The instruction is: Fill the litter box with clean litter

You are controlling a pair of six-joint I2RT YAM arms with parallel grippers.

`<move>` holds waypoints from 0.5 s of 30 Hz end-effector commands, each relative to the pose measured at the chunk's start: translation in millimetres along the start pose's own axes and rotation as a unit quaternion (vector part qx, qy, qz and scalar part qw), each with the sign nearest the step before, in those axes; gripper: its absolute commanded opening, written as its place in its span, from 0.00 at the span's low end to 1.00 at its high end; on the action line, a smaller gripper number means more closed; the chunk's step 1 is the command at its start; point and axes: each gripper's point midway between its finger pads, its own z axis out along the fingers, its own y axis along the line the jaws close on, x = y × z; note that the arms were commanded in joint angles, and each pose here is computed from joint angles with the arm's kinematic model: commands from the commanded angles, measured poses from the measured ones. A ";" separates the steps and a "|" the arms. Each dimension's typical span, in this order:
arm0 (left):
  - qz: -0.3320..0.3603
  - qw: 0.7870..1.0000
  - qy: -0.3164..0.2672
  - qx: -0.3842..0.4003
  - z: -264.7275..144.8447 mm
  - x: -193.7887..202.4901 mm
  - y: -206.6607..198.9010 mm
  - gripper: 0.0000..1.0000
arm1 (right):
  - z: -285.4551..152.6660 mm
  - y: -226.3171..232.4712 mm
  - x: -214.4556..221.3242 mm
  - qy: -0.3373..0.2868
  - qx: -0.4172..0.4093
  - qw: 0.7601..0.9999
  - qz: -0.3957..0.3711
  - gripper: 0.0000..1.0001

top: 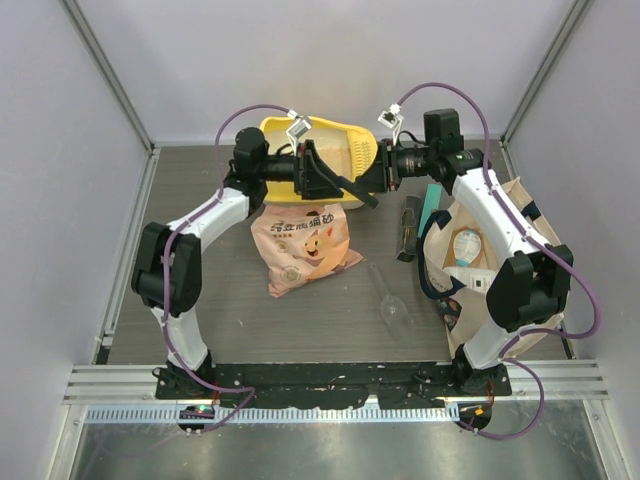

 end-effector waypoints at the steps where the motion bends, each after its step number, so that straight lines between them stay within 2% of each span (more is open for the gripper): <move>1: 0.048 0.999 -0.018 0.006 -0.5 -26.2 -14.0 0.63 | -4.9 15.8 0.4 0.019 0.016 0.996 -0.082 0.01; 5: 0.049 0.999 -0.015 0.012 1.6 -25.4 -15.2 0.60 | -4.3 17.7 5.1 0.024 0.012 0.996 -0.084 0.01; 7: 0.049 0.999 -0.007 0.021 3.6 -21.5 -17.1 0.53 | -3.9 18.3 5.2 0.024 0.011 0.996 -0.086 0.01; 8: 0.049 0.998 -0.003 0.026 4.7 -19.6 -18.1 0.47 | -4.4 18.1 4.6 0.023 0.012 0.996 -0.086 0.01; 9: 0.047 0.998 0.004 0.034 6.0 -16.5 -20.6 0.34 | -4.1 18.3 3.5 0.022 0.012 0.996 -0.089 0.01; 11: 0.048 0.998 0.011 0.042 7.4 -12.8 -21.9 0.23 | -3.5 17.2 3.2 0.022 0.012 0.996 -0.090 0.01; 13: 0.046 0.998 0.019 0.050 8.3 -8.8 -24.2 0.17 | -2.5 17.1 3.2 0.022 0.011 0.996 -0.089 0.01; 14: 0.047 0.997 0.021 0.052 8.2 -7.9 -24.3 0.08 | -2.5 17.1 3.2 0.022 0.011 0.996 -0.089 0.01; 15: 0.047 0.997 0.022 0.054 8.7 -7.3 -24.6 0.03 | -1.7 15.5 3.8 0.023 0.011 0.996 -0.088 0.01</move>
